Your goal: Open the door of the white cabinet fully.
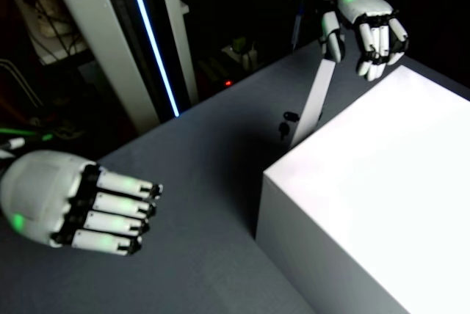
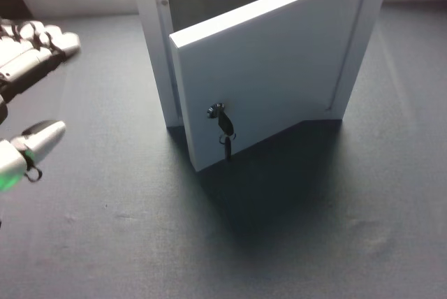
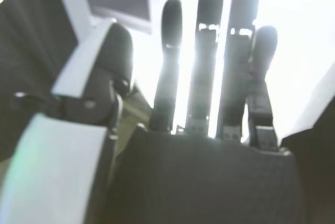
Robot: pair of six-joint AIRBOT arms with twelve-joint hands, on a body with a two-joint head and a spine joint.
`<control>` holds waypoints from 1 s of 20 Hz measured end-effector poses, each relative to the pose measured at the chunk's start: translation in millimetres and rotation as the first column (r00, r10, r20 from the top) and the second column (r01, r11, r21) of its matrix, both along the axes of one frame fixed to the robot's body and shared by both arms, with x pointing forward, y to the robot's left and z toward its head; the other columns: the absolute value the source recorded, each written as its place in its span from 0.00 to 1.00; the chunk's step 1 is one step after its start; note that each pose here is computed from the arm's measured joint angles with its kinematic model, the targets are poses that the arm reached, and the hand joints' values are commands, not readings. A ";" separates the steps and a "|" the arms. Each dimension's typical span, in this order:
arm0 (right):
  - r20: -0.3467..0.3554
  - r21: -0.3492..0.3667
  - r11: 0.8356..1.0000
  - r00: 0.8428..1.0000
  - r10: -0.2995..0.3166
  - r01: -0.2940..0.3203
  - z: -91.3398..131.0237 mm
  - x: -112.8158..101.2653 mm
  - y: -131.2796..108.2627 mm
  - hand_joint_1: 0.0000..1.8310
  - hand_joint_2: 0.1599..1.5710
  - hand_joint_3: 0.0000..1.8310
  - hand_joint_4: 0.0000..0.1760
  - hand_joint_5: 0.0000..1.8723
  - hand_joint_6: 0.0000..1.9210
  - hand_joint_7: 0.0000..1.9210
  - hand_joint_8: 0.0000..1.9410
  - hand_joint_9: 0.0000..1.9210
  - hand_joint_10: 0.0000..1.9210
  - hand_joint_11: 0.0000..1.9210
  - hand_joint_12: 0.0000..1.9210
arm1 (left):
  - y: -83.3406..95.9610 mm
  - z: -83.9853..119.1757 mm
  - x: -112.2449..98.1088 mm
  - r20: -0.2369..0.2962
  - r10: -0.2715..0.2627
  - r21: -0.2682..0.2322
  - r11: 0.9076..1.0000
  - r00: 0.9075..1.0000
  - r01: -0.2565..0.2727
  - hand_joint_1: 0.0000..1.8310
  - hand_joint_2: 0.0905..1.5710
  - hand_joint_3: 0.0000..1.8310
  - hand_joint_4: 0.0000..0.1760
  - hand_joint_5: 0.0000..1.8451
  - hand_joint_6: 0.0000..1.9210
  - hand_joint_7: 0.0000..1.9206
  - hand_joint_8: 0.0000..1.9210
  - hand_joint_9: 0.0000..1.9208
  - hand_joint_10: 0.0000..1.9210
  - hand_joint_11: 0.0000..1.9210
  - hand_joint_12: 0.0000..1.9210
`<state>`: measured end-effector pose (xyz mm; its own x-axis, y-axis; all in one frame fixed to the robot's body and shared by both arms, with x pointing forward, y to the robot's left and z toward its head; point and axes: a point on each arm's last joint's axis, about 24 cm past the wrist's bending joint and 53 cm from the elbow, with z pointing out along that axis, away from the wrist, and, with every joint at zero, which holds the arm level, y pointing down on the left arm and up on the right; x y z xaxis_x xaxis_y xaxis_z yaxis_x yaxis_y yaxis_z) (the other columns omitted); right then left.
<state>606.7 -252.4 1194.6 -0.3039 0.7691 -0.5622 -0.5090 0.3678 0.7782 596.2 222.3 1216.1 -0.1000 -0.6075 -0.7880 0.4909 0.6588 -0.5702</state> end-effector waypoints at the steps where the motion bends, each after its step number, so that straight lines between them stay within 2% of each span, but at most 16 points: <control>1: 0.001 -0.001 1.000 1.000 0.000 0.000 0.2 0.1 -0.2 0.41 0.87 0.00 0.00 0.19 0.00 0.18 0.00 0.13 0.00 0.08 0.07 | -0.3 1.9 0.4 0.005 0.000 -0.005 1.000 1.000 0.000 0.05 0.95 0.01 0.00 0.06 0.00 0.06 0.00 0.06 0.00 0.00 0.13; 4: -0.001 -0.001 1.000 1.000 -0.001 0.001 -0.2 0.2 -0.2 0.39 0.88 0.00 0.00 0.19 0.00 0.18 0.00 0.13 0.00 0.08 0.06 | -2.8 1.8 -0.9 0.007 -0.011 0.001 1.000 1.000 0.011 0.00 0.95 0.00 0.00 0.07 0.00 0.08 0.00 0.07 0.00 0.00 0.17; 6: -0.001 -0.001 1.000 1.000 -0.001 0.001 -0.2 0.2 -0.2 0.42 0.88 0.00 0.00 0.20 0.00 0.19 0.00 0.13 0.00 0.08 0.06 | -6.1 3.0 -2.0 0.011 -0.022 0.002 1.000 1.000 0.022 0.06 0.94 0.00 0.00 0.08 0.00 0.07 0.00 0.07 0.00 0.00 0.16; 8: -0.001 -0.001 1.000 1.000 -0.001 0.001 -0.2 0.2 -0.2 0.43 0.88 0.00 0.00 0.20 0.00 0.19 0.00 0.13 0.00 0.09 0.06 | -14.8 5.1 -3.8 0.017 -0.051 0.008 0.999 0.999 0.051 0.04 0.91 0.00 0.00 0.09 0.00 0.08 0.00 0.08 0.00 0.00 0.20; 10: -0.001 -0.001 1.000 1.000 -0.001 0.001 -0.3 0.3 -0.2 0.39 0.88 0.00 0.00 0.20 0.00 0.19 0.00 0.14 0.00 0.10 0.06 | -27.0 2.3 -7.1 0.013 -0.086 0.000 0.996 0.996 0.086 0.01 0.92 0.00 0.00 0.09 0.00 0.08 0.00 0.08 0.00 0.01 0.19; 12: -0.002 -0.001 1.000 1.000 -0.002 0.002 -0.5 0.5 -0.4 0.41 0.88 0.00 0.00 0.20 0.00 0.19 0.00 0.14 0.00 0.10 0.05 | -40.2 -1.7 -11.2 0.004 -0.129 0.003 0.992 0.992 0.129 0.00 0.93 0.00 0.00 0.08 0.00 0.07 0.00 0.07 0.00 0.00 0.18; 16: -0.002 -0.001 1.000 1.000 -0.002 0.002 -0.4 0.4 -0.3 0.42 0.87 0.00 0.00 0.20 0.00 0.18 0.00 0.14 0.00 0.10 0.04 | -51.4 -5.7 -7.3 0.001 -0.142 -0.033 0.989 0.990 0.142 0.00 0.94 0.00 0.00 0.07 0.00 0.05 0.00 0.05 0.00 0.00 0.16; 18: -0.001 -0.001 1.000 1.000 -0.002 0.002 -0.3 0.4 -0.4 0.42 0.87 0.00 0.00 0.21 0.00 0.19 0.00 0.14 0.00 0.11 0.05 | -57.1 -8.8 -5.0 -0.006 -0.150 -0.059 0.987 0.989 0.149 0.00 0.93 0.00 0.00 0.06 0.00 0.04 0.00 0.05 0.00 0.00 0.20; 19: -0.002 -0.001 1.000 1.000 -0.002 0.002 -0.5 0.6 -0.5 0.42 0.87 0.00 0.00 0.21 0.00 0.19 0.00 0.14 0.00 0.11 0.04 | -59.9 -9.7 -5.0 -0.008 -0.154 -0.069 0.986 0.988 0.154 0.00 0.92 0.00 0.00 0.05 0.00 0.03 0.00 0.04 0.00 0.00 0.17; 20: -0.001 -0.002 1.000 1.000 -0.001 0.001 -0.3 0.5 -0.4 0.39 0.87 0.00 0.00 0.21 0.00 0.18 0.00 0.14 0.00 0.11 0.04 | -64.2 -9.8 -6.2 -0.005 -0.166 -0.072 0.984 0.986 0.165 0.00 0.93 0.00 0.00 0.06 0.00 0.04 0.00 0.04 0.00 0.00 0.18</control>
<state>607.2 -252.9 1194.3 -0.3037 0.7685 -0.5632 -0.5077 0.3697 0.7782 590.0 158.1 1206.2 -0.2122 -0.6362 -0.7418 0.5832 0.5266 -0.6185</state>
